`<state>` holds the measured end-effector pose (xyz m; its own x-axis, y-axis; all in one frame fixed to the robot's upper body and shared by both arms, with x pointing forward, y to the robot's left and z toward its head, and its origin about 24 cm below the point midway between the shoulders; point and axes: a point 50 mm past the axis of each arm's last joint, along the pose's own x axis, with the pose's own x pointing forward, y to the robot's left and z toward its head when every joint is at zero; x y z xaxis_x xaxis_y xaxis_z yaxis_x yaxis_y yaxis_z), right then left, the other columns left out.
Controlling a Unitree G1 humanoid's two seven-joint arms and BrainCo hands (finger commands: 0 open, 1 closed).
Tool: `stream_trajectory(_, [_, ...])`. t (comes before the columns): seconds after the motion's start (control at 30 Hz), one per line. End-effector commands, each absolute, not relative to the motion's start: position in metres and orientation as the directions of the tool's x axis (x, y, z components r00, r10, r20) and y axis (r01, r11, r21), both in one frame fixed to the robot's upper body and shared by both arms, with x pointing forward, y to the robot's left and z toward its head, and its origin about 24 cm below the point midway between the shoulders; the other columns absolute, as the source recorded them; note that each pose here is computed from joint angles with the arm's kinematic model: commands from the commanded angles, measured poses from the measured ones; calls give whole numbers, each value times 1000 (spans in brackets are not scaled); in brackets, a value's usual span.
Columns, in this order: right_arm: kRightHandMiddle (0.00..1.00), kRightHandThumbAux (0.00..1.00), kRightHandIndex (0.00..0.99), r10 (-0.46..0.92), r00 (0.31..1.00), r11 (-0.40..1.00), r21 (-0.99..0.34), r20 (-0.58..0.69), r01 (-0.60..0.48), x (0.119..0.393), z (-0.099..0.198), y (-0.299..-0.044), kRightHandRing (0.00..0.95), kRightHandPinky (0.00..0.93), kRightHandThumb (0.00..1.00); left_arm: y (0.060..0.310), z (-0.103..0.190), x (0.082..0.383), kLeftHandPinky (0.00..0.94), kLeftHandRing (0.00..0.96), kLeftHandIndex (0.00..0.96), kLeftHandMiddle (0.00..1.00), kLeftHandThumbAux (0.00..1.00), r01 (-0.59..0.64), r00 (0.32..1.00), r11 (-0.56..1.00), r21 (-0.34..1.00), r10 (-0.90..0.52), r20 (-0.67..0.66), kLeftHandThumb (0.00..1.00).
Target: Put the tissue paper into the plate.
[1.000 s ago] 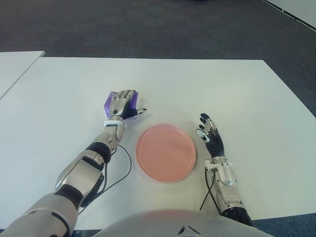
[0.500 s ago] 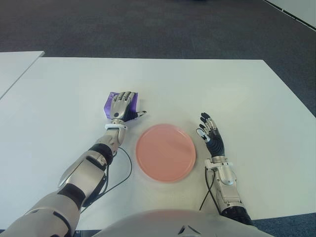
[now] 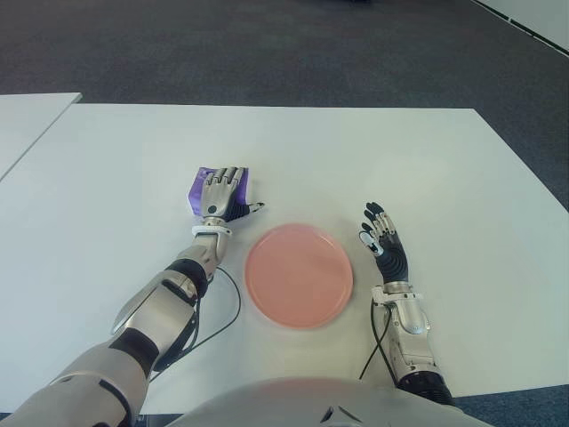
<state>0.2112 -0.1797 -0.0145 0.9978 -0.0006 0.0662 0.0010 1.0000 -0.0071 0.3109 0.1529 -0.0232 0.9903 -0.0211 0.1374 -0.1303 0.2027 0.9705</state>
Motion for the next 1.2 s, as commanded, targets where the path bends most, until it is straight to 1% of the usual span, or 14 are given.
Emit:
stream_trajectory(0.03, [93,493,55,-54,968,997,33,-245,64,173,-62,-191,28,0,272,155,-81,261,301,254,170,242,469,209,975,210,955,26,-219,249])
stream_trajectory(0.1, [96,494,55,-57,965,996,46,-255,71,174,-60,-190,27,0,273,152,-82,260,326,273,184,260,474,199,978,214,956,20,-208,267])
stream_trajectory(0.17, [101,493,57,-61,963,995,55,-263,78,174,-59,-191,27,0,278,150,-82,259,387,336,243,325,494,189,980,215,958,15,-196,349])
stream_trajectory(0.3, [105,495,59,-68,960,994,62,-271,88,174,-58,-191,27,0,284,148,-82,257,460,405,310,400,515,172,984,205,963,8,-178,461])
stream_trajectory(0.37, [111,498,65,-75,960,993,64,-271,96,174,-56,-192,30,0,285,147,-82,256,536,475,378,470,619,158,987,178,971,-4,-160,609])
stream_trajectory(0.43, [115,497,68,-82,960,993,64,-267,103,175,-54,-192,35,0,280,146,-82,255,576,522,404,514,654,148,989,135,980,-26,-146,664])
stream_trajectory(0.47, [121,494,71,-86,961,992,64,-264,106,175,-54,-193,41,0,274,146,-82,255,611,557,408,530,655,144,989,116,983,-36,-141,730])
stream_trajectory(0.5, [123,493,72,-92,961,992,65,-259,112,175,-53,-193,43,0,272,145,-82,254,624,570,409,536,656,140,989,85,986,-53,-136,754])
stream_trajectory(0.57, [133,491,77,-103,963,990,67,-251,123,175,-51,-194,57,4,264,143,-82,254,706,638,421,554,654,130,989,41,991,-80,-127,814])
stream_trajectory(0.67, [145,492,83,-115,964,989,68,-240,135,176,-50,-195,74,26,259,142,-81,254,785,700,429,554,652,116,988,6,993,-102,-115,846])
stream_trajectory(0.77, [152,496,87,-126,965,987,68,-230,145,176,-49,-196,86,41,258,142,-81,254,819,733,432,553,652,102,989,-5,995,-111,-102,857])
stream_trajectory(0.9, [165,502,98,-143,966,984,76,-215,163,176,-48,-196,102,54,263,144,-78,256,831,766,431,553,652,59,992,3,998,-111,-59,862])
stream_trajectory(1.07, [185,515,120,-161,964,979,88,-210,182,178,-47,-197,136,118,286,144,-74,257,818,790,420,544,657,7,995,61,998,-98,-1,862])
stream_trajectory(1.2, [192,524,128,-173,959,974,105,-225,200,179,-49,-196,145,120,301,142,-65,265,814,798,415,539,659,-62,992,105,993,-105,73,861])
